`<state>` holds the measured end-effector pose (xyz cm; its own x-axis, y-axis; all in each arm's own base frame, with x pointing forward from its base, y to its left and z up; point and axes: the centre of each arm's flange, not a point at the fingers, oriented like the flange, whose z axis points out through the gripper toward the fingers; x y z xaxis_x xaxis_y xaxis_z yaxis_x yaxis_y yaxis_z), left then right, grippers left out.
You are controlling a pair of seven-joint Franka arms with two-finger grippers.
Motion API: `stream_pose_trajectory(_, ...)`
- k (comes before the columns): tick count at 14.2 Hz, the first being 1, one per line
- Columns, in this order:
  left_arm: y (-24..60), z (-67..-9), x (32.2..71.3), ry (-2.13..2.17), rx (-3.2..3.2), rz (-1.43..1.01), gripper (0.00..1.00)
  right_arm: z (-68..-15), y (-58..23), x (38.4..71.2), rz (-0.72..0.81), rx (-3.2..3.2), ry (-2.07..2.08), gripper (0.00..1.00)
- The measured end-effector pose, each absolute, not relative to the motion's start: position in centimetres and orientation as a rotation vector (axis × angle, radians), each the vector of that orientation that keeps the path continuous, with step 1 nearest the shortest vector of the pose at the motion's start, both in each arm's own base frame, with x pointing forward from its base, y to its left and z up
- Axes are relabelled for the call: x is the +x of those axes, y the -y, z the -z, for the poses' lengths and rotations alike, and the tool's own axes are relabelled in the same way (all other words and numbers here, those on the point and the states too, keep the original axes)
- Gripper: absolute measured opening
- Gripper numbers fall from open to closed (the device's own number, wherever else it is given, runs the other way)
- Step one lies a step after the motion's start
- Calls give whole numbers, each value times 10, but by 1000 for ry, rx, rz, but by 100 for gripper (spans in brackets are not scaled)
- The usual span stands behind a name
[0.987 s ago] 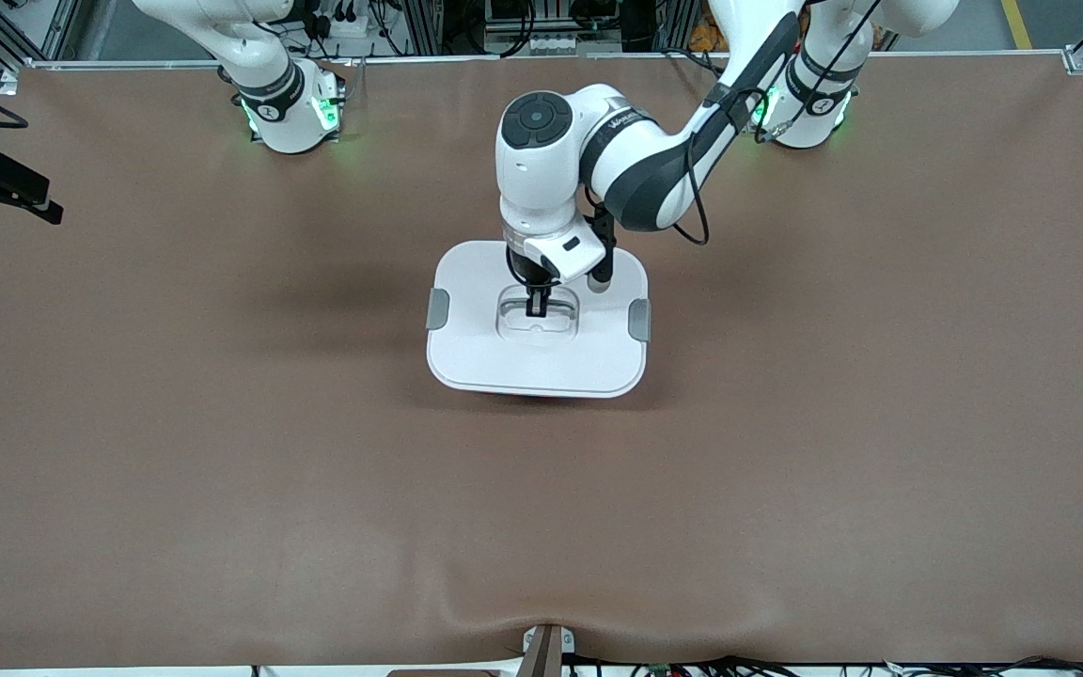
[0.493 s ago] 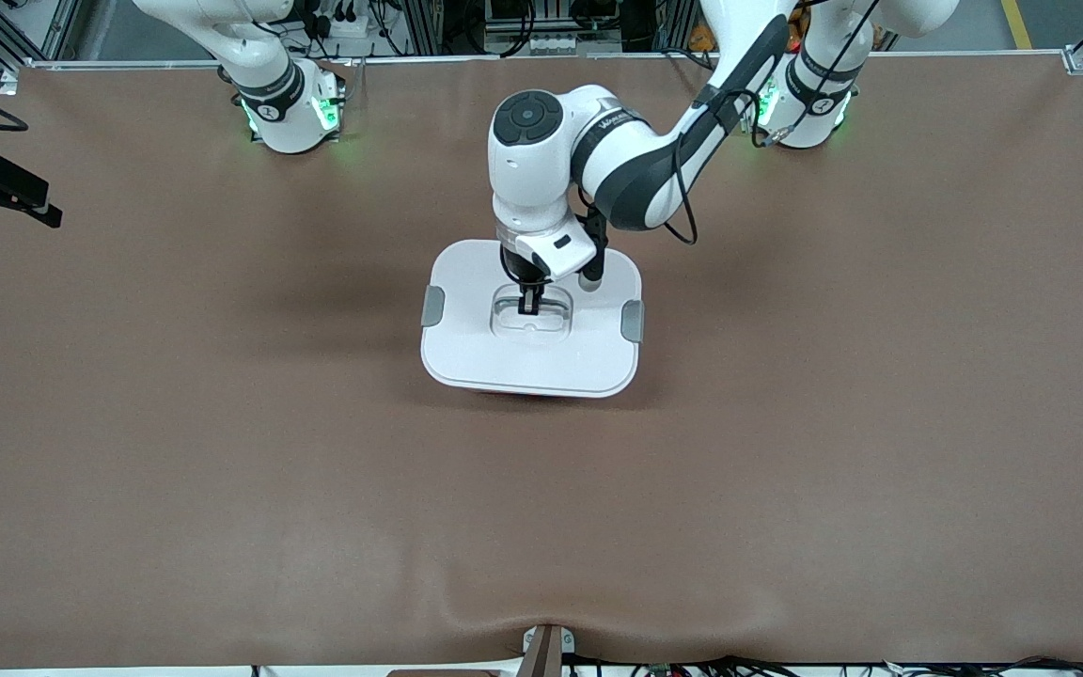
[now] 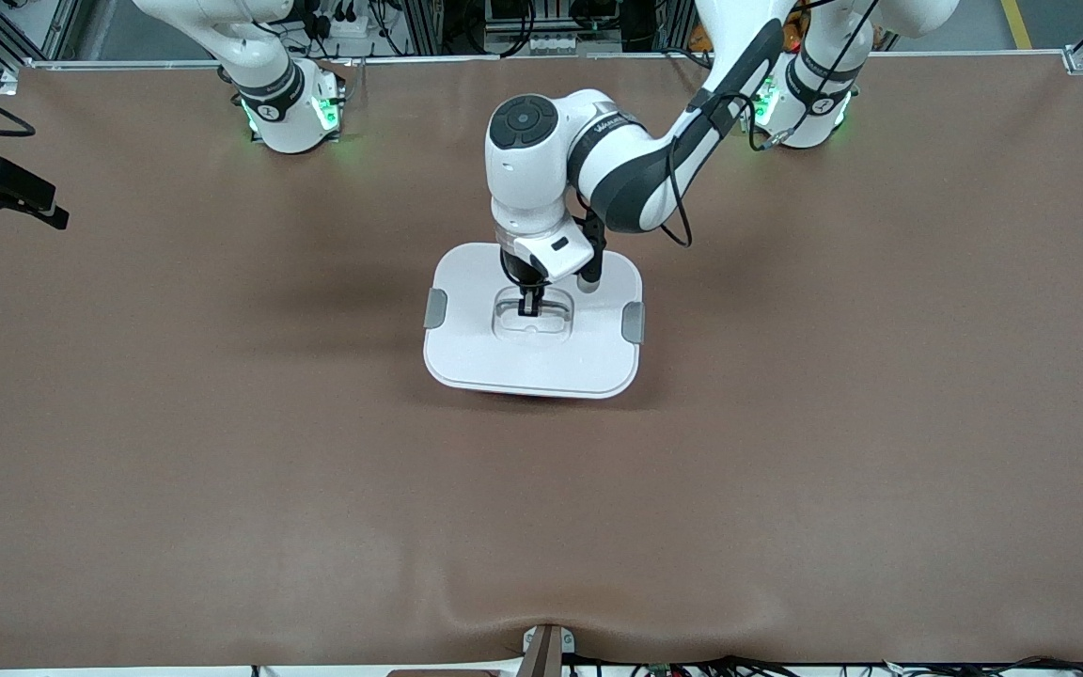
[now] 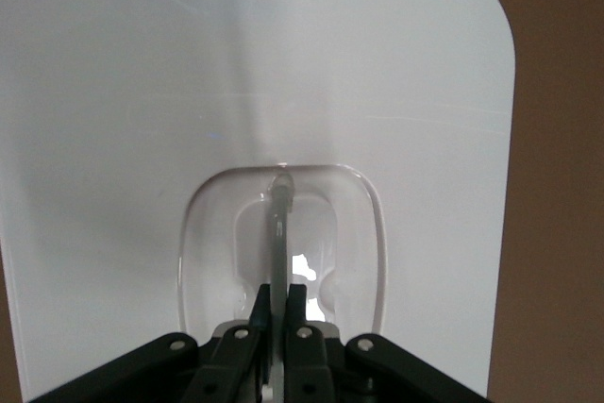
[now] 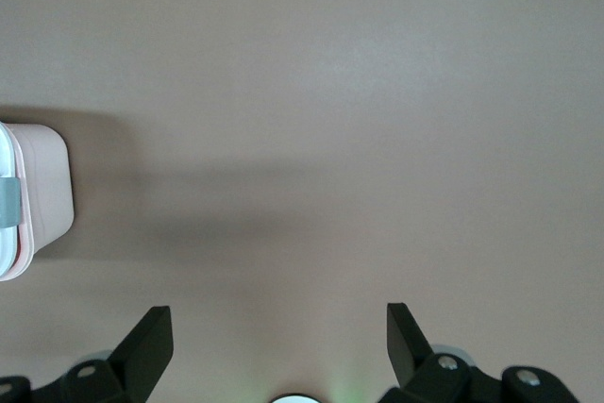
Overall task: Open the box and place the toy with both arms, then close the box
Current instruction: 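Lower the lid onto the box and press it down with the left gripper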
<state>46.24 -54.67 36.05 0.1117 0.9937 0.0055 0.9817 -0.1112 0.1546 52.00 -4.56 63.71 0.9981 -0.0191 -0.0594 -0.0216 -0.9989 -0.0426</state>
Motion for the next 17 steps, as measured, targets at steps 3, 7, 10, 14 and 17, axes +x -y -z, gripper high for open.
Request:
stream_pose_trajectory(3,545,-353,460,-2022,2269,-165,7,-637,44,520,-95,-3097,-32,100)
stream_pose_trajectory(7,546,-354,460,-2019,2267,-165,7,-637,43,520,-96,-3097,-31,100)
stream_pose_trajectory(10,547,-355,461,-2009,2258,-161,7,-637,42,520,-96,-3097,-27,100)
stream_pose_trajectory(14,548,-356,461,-2004,2254,-159,7,-637,41,520,-95,-3097,-26,100)
stream_pose_trajectory(17,546,-353,461,-2008,2257,-161,7,-638,41,520,-97,-3097,-27,100)
